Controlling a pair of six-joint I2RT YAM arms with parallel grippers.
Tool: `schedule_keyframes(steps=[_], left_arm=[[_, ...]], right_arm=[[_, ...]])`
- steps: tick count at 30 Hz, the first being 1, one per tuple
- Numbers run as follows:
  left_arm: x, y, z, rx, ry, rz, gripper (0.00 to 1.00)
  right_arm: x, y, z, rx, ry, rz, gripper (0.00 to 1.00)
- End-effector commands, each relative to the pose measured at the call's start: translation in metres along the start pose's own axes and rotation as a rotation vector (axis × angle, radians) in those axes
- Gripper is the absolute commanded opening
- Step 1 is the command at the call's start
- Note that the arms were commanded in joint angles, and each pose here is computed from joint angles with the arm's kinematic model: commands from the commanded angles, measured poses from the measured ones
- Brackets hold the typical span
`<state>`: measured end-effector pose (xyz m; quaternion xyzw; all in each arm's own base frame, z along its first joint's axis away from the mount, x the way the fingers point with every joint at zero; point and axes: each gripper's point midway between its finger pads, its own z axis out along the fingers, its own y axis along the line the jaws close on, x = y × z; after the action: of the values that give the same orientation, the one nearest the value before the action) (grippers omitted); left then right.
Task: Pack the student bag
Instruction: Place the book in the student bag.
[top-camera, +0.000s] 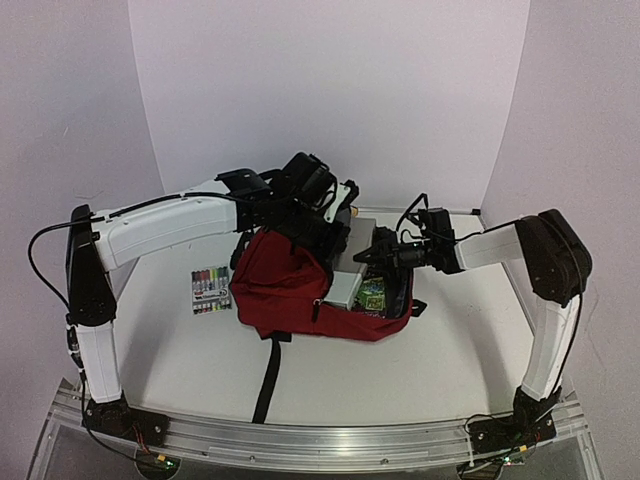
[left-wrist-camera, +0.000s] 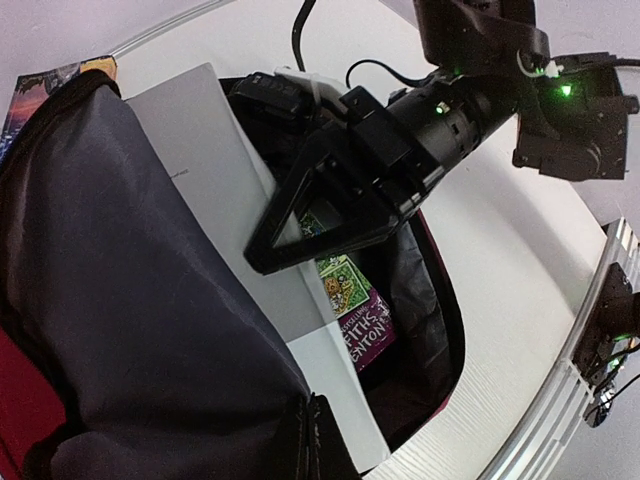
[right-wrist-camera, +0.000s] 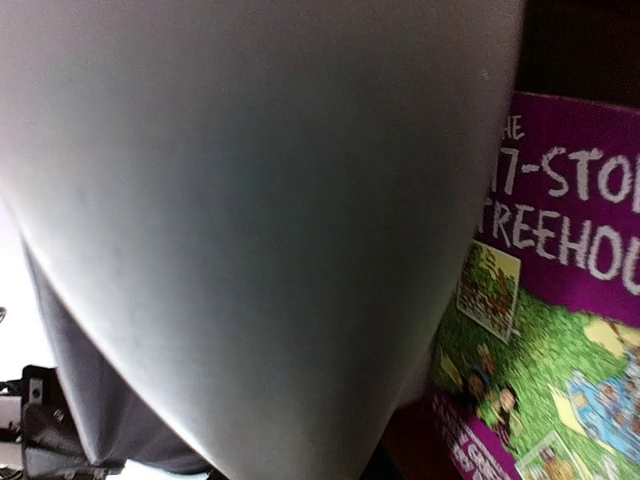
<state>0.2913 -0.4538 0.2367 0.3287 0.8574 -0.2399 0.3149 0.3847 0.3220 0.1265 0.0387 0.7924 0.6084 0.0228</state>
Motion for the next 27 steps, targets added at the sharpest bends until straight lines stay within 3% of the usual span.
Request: schedule_keyframes(steps=[1,9,14,17,23,27], left_arm=[[-0.029,-0.047,-0.016,0.172,-0.091,0.008,0.0],[-0.024,-0.028,-0.038,0.095,-0.132,-0.01,0.0],[-0.021,-0.02,-0.042,0.062,-0.132,-0.002,0.0],[-0.022,-0.025,-0.039,0.088,-0.132,0.014,0.0],[-0.011,-0.053,-0.022,0.228,-0.045,0.048,0.0],[-0.016,-0.055,-0.027,0.24,-0.081,0.059,0.0]], right_arm=[[-0.026,0.054,0.02,-0.122,-0.092,-0.148,0.0],[0.017,0.04,0.016,-0.132,0.108,-0.213,0.0],[0.045,-0.001,0.009,0.06,0.215,-0.283,0.0],[0.054,-0.015,0.01,0.089,0.242,-0.244,0.0],[0.059,0.012,0.043,0.064,0.281,-0.306,0.0],[0.073,0.016,0.061,0.063,0.31,-0.318,0.0]])
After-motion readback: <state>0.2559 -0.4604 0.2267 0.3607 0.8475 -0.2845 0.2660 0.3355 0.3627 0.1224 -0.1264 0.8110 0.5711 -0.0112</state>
